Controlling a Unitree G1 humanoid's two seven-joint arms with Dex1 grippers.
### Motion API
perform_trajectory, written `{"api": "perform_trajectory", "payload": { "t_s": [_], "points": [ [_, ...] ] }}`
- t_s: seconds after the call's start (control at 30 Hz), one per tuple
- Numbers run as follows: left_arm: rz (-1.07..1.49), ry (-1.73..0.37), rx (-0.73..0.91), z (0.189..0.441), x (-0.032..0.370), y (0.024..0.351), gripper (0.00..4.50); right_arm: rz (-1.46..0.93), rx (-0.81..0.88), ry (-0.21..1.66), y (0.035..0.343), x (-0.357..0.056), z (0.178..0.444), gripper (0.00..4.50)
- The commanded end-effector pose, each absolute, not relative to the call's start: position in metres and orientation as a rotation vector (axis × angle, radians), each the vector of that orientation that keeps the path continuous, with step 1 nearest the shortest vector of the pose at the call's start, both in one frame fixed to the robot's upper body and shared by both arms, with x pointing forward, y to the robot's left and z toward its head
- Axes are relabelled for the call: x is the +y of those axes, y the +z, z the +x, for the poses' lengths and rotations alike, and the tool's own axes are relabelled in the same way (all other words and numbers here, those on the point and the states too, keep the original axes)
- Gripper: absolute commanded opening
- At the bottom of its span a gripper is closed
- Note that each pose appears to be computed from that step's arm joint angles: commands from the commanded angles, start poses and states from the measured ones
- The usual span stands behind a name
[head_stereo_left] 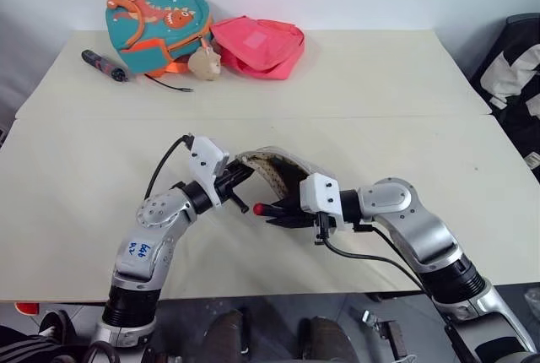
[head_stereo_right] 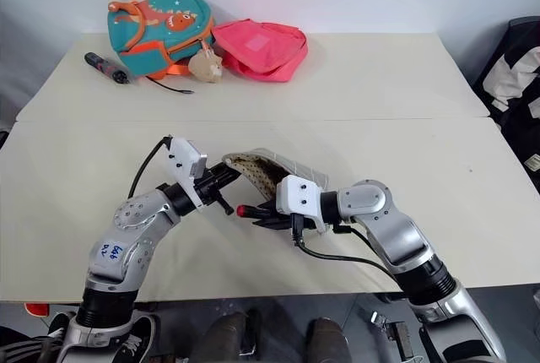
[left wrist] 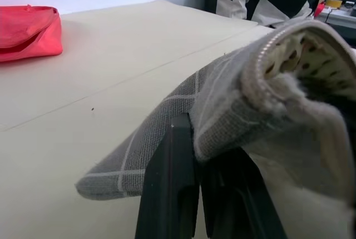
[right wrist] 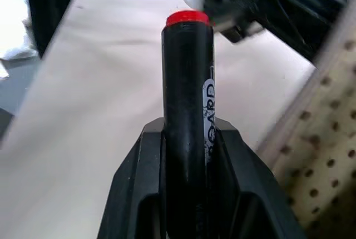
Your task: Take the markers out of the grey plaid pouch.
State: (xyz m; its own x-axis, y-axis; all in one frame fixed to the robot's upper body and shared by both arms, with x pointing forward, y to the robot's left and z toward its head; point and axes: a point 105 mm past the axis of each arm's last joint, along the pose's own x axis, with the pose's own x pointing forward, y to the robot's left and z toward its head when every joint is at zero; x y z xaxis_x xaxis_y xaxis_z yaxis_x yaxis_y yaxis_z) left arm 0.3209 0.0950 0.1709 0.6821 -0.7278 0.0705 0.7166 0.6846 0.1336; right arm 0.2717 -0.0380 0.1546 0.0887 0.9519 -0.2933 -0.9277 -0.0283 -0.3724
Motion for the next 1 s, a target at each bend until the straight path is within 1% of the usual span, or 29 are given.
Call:
{"api": "perform_trajectory", "payload": {
  "t_s": [0.03, 0.07, 0.1, 0.13, 0.23, 0.3, 0.37, 0.47, 0.5, 0.57, 0.63, 0.7, 0.8, 0.87, 0.93, 1.0],
  "points": [
    [0.153, -0.843, -0.164, 0.314, 0.091, 0.177, 0.0, -0.598, -0.1, 1.553, 0.162, -0.038, 0.26, 0.64],
    [0.137, -0.86, -0.167, 0.312, 0.088, 0.177, 0.0, -0.638, -0.068, 1.514, 0.156, -0.04, 0.268, 0.64],
    [0.126, -0.874, -0.171, 0.31, 0.086, 0.178, 0.0, -0.726, -0.043, 1.497, 0.146, -0.043, 0.273, 0.64],
    [0.109, -0.886, -0.176, 0.308, 0.083, 0.179, 0.0, -0.792, -0.029, 1.502, 0.138, -0.047, 0.274, 0.64],
    [0.082, -0.894, -0.194, 0.307, 0.079, 0.184, 0.0, -0.841, -0.003, 1.511, 0.128, -0.051, 0.275, 0.64],
    [0.105, -0.908, -0.191, 0.305, 0.077, 0.182, 0.0, -0.732, -0.039, 1.529, 0.139, -0.042, 0.271, 0.64],
    [0.113, -0.883, -0.183, 0.307, 0.08, 0.18, 0.0, -0.823, -0.071, 1.57, 0.138, -0.044, 0.265, 0.64],
    [0.091, -0.854, -0.184, 0.312, 0.085, 0.18, 0.0, -0.733, -0.174, 1.587, 0.154, -0.034, 0.261, 0.64],
    [0.063, -0.829, -0.181, 0.315, 0.088, 0.181, 0.0, -0.653, -0.202, 1.588, 0.164, -0.029, 0.259, 0.64],
    [0.046, -0.802, -0.184, 0.319, 0.092, 0.183, 0.0, -0.709, -0.257, 1.602, 0.167, -0.028, 0.256, 0.64],
    [0.065, -0.796, -0.177, 0.319, 0.095, 0.18, 0.0, -0.689, -0.242, 1.587, 0.167, -0.031, 0.259, 0.64],
    [0.091, -0.754, -0.161, 0.324, 0.102, 0.177, 0.0, -0.563, -0.264, 1.562, 0.182, -0.033, 0.261, 0.64],
    [0.113, -0.719, -0.156, 0.328, 0.109, 0.175, 0.0, -0.469, -0.289, 1.523, 0.195, -0.036, 0.265, 0.64],
    [0.151, -0.717, -0.159, 0.327, 0.112, 0.175, 0.0, -0.435, -0.288, 1.449, 0.202, -0.041, 0.276, 0.64],
    [0.202, -0.708, -0.165, 0.327, 0.115, 0.174, 0.0, -0.444, -0.228, 1.404, 0.198, -0.049, 0.285, 0.64],
    [0.301, -0.7, -0.164, 0.327, 0.121, 0.171, 0.0, -0.529, -0.141, 1.334, 0.185, -0.065, 0.298, 0.64]
  ]
}}
